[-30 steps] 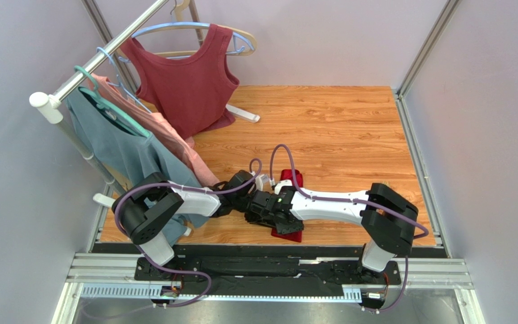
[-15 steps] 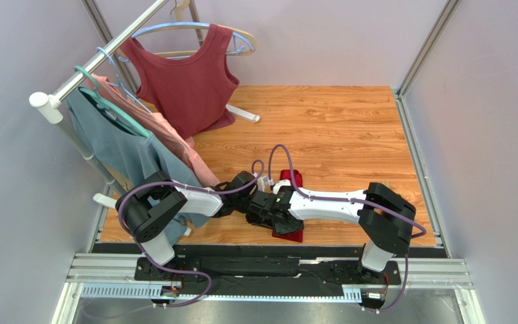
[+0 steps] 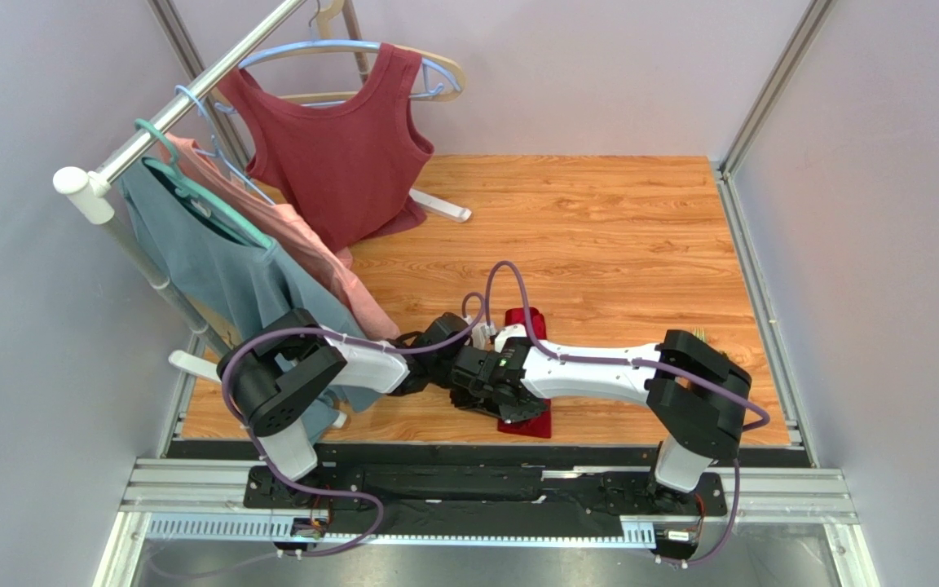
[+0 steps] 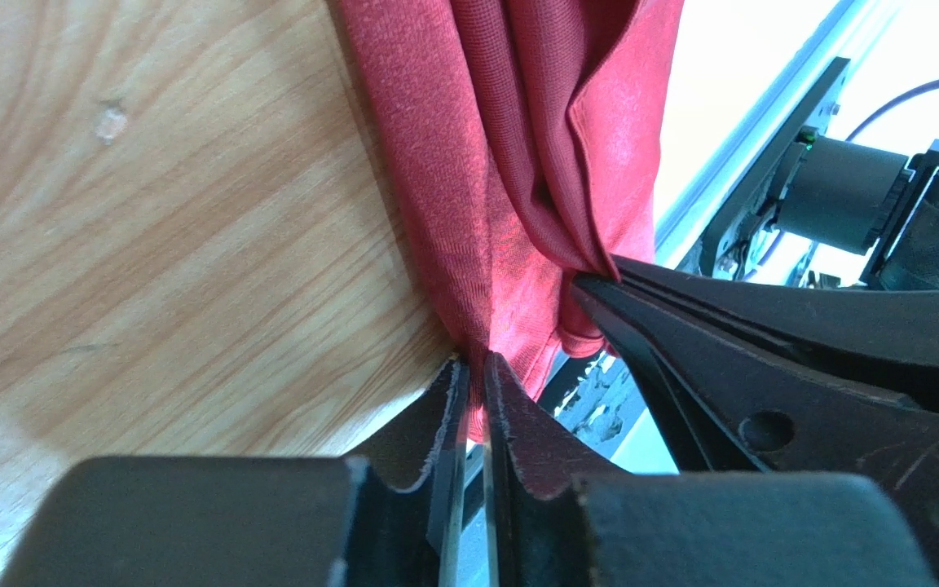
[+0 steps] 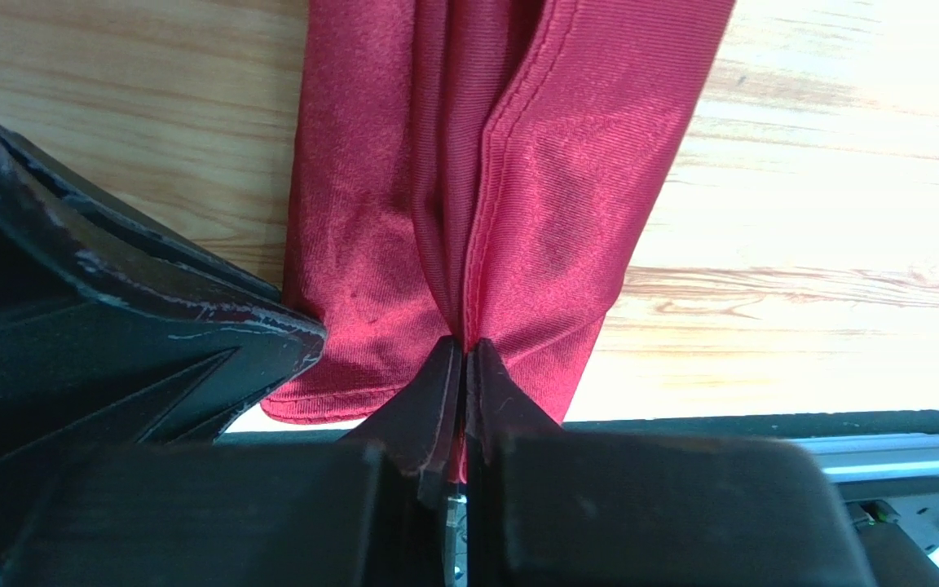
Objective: Fold the napkin into a case and place the utensils inside
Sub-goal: Grasp the top corner of the smaller rectangle folded napkin from the folded napkin.
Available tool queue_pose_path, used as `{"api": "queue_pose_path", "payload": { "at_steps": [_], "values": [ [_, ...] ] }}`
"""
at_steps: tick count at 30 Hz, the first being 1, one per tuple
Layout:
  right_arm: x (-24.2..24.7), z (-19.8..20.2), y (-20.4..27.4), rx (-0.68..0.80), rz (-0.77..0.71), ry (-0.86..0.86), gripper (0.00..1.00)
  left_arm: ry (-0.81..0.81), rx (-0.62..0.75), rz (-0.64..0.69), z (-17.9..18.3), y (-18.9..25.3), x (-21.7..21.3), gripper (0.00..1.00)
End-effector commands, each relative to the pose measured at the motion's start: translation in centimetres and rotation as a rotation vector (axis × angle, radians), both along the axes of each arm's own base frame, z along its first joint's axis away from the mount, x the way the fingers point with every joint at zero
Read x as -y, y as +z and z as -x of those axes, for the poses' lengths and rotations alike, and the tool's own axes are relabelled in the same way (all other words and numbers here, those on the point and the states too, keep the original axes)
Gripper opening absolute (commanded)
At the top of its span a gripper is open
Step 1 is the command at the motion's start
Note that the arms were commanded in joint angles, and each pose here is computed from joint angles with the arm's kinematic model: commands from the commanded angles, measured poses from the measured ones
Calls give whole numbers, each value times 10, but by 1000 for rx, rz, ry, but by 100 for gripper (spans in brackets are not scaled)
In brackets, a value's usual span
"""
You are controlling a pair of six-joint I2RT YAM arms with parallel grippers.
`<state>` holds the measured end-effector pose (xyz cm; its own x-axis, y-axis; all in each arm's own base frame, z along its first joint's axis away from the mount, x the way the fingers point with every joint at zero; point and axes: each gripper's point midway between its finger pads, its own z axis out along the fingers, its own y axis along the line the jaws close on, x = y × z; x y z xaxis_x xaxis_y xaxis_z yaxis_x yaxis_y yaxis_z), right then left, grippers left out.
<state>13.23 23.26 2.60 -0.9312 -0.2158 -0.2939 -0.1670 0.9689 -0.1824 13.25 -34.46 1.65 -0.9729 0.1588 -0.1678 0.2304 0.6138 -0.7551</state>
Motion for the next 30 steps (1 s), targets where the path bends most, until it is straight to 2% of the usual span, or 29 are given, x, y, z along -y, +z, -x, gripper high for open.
{"api": "queue_pose_path", "payload": {
  "at_steps": [1, 7, 11, 24, 26, 27, 30],
  "values": [
    [-3, -11, 19, 73, -22, -12, 0, -1, 18, -10, 0, -5, 4, 15],
    [-28, -11, 47, 72, -177, -6, 0, 21, 23, -7, 0, -6, 7, 6],
    [-38, -10, 40, 23, -283, -32, 0, 33, 18, -2, 1, -7, 8, 1],
    [-46, -24, 7, 8, -445, -72, 0, 71, 26, 8, 2, -3, 4, 0],
    [-41, -20, -2, -8, -445, -72, 0, 68, 25, 8, 4, -3, 2, 5],
    [-43, -21, -3, -5, -460, -63, 0, 66, 24, 10, 5, -2, 2, 11],
    [-39, -21, -10, 7, -476, -56, 0, 63, 58, -9, 4, 6, -6, 21]
  ]
}}
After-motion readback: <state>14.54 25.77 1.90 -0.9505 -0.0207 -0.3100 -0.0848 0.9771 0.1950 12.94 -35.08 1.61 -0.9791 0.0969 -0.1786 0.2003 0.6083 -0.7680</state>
